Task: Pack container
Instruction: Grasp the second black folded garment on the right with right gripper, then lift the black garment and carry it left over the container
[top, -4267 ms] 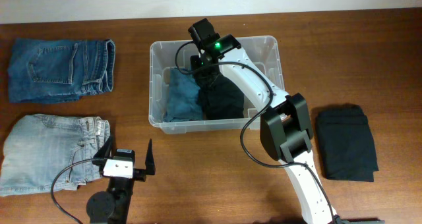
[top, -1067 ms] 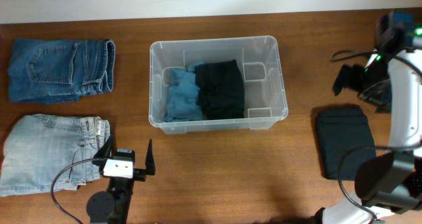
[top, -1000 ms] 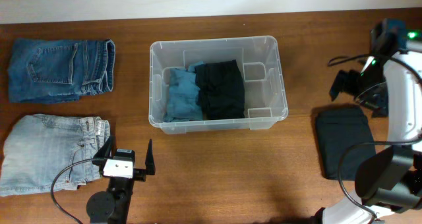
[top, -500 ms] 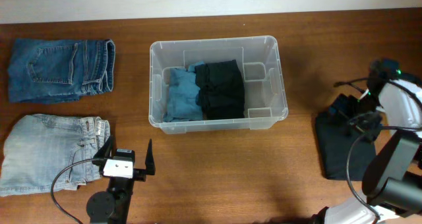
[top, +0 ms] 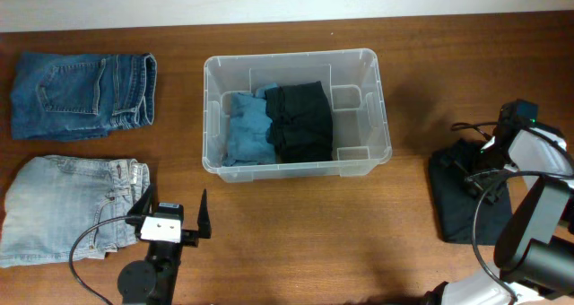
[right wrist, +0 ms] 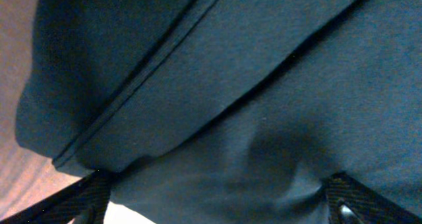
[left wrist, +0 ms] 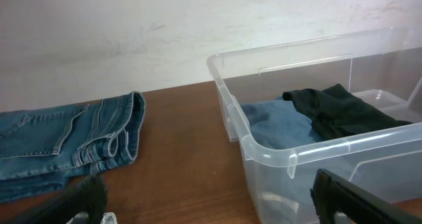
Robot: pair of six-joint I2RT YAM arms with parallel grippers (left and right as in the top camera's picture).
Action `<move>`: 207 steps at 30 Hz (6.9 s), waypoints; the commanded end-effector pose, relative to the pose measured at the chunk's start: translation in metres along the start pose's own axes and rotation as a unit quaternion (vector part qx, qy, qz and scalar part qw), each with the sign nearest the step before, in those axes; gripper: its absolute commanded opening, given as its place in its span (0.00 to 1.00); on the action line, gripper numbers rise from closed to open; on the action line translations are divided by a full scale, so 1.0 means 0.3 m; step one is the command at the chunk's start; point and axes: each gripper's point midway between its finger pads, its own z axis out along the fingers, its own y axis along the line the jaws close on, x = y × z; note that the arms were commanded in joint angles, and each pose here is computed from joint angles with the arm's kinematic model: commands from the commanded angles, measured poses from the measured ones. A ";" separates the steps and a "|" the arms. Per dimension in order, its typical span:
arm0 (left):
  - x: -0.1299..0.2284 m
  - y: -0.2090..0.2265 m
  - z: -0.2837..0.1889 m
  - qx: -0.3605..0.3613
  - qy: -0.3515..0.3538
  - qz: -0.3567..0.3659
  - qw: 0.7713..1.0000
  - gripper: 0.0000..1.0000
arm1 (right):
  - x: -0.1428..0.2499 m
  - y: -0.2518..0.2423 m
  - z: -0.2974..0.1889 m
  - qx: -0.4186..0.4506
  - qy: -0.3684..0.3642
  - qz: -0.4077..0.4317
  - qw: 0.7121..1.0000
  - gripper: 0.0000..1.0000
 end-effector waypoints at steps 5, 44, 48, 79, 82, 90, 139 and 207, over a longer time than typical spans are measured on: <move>0.005 0.000 0.000 0.001 0.000 0.008 1.000 0.99 | -0.089 0.077 0.065 -0.061 -0.042 -0.011 0.997 0.93; 0.005 0.000 0.000 0.001 0.001 0.008 1.000 0.99 | -0.163 0.213 -0.181 0.190 -0.080 -0.414 0.887 0.99; 0.005 0.000 0.000 0.001 0.001 0.008 1.000 0.99 | -0.140 0.195 -0.147 0.197 -0.055 -0.414 0.887 0.98; 0.005 0.000 0.000 0.001 0.001 0.008 1.000 0.99 | -0.184 0.136 0.073 0.280 -0.020 -0.422 0.862 0.98; 0.005 0.000 0.000 0.001 0.001 0.008 1.000 1.00 | -0.211 0.127 0.087 0.279 -0.029 -0.413 0.867 0.98; 0.005 0.000 0.000 0.001 0.001 0.008 1.000 1.00 | -0.284 0.058 0.084 0.267 -0.045 -0.371 0.888 0.98; 0.005 0.000 0.000 0.001 0.001 0.008 1.000 0.99 | -0.442 0.205 -0.052 0.193 -0.149 -0.310 0.919 0.04; 0.005 -0.001 0.000 0.001 0.001 0.008 1.000 0.99 | 0.554 1.147 -1.190 -0.305 -0.237 -0.416 0.823 0.04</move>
